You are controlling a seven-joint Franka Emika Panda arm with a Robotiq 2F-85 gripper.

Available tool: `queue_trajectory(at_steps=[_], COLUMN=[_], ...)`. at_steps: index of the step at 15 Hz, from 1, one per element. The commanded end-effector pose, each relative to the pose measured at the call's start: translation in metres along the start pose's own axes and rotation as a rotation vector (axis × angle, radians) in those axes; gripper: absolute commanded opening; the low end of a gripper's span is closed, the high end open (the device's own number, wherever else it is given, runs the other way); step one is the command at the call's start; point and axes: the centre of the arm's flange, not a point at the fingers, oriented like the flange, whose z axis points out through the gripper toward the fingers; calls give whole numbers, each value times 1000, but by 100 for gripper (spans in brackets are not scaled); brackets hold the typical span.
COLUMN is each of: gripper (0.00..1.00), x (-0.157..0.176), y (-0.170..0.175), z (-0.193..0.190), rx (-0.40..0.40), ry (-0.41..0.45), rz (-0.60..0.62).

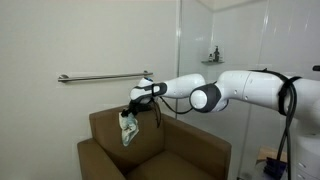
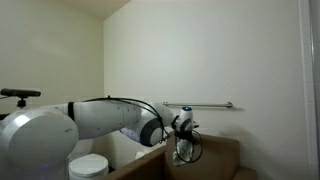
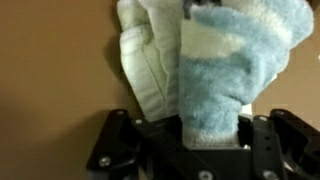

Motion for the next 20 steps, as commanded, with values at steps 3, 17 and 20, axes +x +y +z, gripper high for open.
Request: queue_trajectory(at_steps=[3,17,20], gripper=[5,5,5], x=[38,-30,-42], y=[119,213,151], z=[-6,-14,54], rx=[-228,-374,-269], ry=[-38,-161,-226], rz=[101,211,189])
